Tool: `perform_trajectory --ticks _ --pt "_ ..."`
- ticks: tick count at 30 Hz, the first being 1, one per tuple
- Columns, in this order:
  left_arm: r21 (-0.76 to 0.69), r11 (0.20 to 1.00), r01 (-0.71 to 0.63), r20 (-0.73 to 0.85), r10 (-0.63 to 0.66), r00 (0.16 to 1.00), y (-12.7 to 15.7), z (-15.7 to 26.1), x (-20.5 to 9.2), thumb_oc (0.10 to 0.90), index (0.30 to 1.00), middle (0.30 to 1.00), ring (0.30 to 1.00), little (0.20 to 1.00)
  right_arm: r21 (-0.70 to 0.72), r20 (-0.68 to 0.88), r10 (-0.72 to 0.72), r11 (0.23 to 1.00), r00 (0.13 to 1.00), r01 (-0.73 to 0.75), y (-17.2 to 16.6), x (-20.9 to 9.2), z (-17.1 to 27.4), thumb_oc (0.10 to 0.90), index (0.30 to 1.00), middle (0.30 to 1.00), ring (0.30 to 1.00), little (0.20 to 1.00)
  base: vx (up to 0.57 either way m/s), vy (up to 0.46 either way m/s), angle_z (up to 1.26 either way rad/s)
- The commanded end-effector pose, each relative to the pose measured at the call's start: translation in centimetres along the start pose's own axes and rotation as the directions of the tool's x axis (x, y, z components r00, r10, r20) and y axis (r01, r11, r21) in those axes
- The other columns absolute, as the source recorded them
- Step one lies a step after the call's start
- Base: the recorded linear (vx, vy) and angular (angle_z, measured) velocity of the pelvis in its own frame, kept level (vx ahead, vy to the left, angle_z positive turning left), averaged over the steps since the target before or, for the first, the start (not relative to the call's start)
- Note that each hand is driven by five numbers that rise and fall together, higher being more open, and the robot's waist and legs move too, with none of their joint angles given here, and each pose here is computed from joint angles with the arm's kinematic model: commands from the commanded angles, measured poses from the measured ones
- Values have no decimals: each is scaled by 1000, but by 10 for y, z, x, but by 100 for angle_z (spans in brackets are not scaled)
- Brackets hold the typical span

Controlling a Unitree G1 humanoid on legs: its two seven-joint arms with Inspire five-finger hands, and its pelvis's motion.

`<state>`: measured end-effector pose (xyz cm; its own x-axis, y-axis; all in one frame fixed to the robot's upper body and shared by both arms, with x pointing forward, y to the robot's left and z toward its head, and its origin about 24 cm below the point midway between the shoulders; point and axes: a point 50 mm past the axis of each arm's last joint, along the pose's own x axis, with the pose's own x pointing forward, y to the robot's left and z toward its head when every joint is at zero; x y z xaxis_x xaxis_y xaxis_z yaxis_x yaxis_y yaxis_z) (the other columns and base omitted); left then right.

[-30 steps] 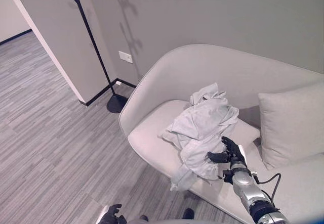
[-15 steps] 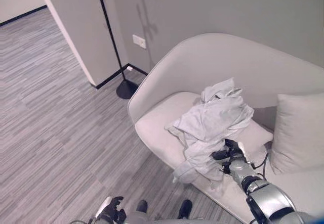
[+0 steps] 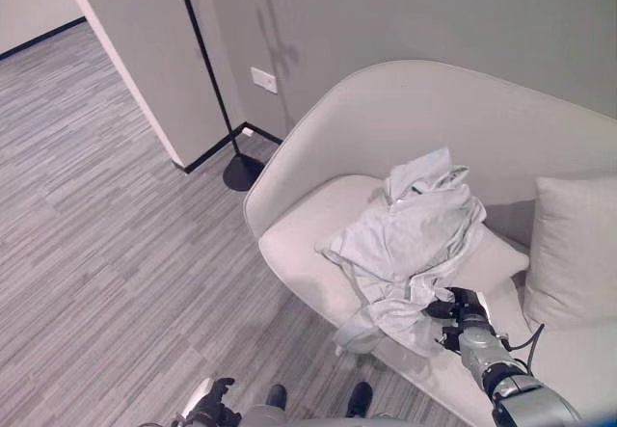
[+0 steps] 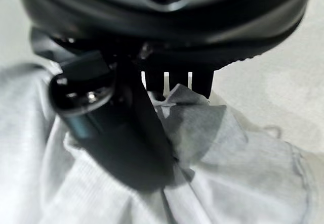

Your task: Hang the clothes on the sofa on the clothes rack.

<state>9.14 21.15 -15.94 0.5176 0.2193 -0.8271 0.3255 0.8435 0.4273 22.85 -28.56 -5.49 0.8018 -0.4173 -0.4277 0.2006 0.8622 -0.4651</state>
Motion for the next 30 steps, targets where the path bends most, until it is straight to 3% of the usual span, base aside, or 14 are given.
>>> perform_trajectory --ticks 1,6,8,12,14,15,21,26,30 --pt "-93 995 -39 79 47 996 8 26 7 800 900 900 900 900 -97 261 -273 947 926 307 -73 4 47 400 300 300 300 300 -2 -13 -33" --pt "-194 971 -136 248 183 951 47 63 8 800 900 900 900 900 -140 587 -437 775 682 617 -148 -27 120 400 300 300 300 300 -7 -14 -33" --pt "-252 956 -152 355 237 904 66 87 3 800 900 900 900 900 -127 730 -442 662 522 739 -174 -52 160 400 300 300 300 300 9 -1 -40" --pt "-313 940 -132 579 300 758 97 136 -21 800 900 900 900 900 -38 863 -420 498 280 866 -205 -88 217 400 300 300 300 300 -23 0 -30" --pt "-318 939 -130 602 306 737 101 141 -24 800 900 900 900 900 -12 875 -416 494 248 869 -206 -92 225 400 300 300 300 300 -4 -2 -10" --pt "-350 931 -106 676 330 659 110 160 -38 800 900 900 900 900 43 904 -390 495 177 868 -206 -102 247 400 300 300 300 300 -7 -6 -10" --pt "-391 918 -70 819 382 428 129 205 -79 800 900 900 900 900 181 944 -331 498 -7 848 -203 -128 312 400 300 300 300 300 -11 -6 -4" --pt "-392 918 -68 892 397 215 145 234 -117 800 900 900 900 900 348 926 -317 502 -206 792 -200 -167 364 400 300 300 300 300 -1 -2 -1" --pt "-350 937 -25 934 351 70 145 255 -144 800 900 900 900 900 425 901 -331 535 -281 730 -200 -188 398 400 300 300 300 300 -3 -4 3"
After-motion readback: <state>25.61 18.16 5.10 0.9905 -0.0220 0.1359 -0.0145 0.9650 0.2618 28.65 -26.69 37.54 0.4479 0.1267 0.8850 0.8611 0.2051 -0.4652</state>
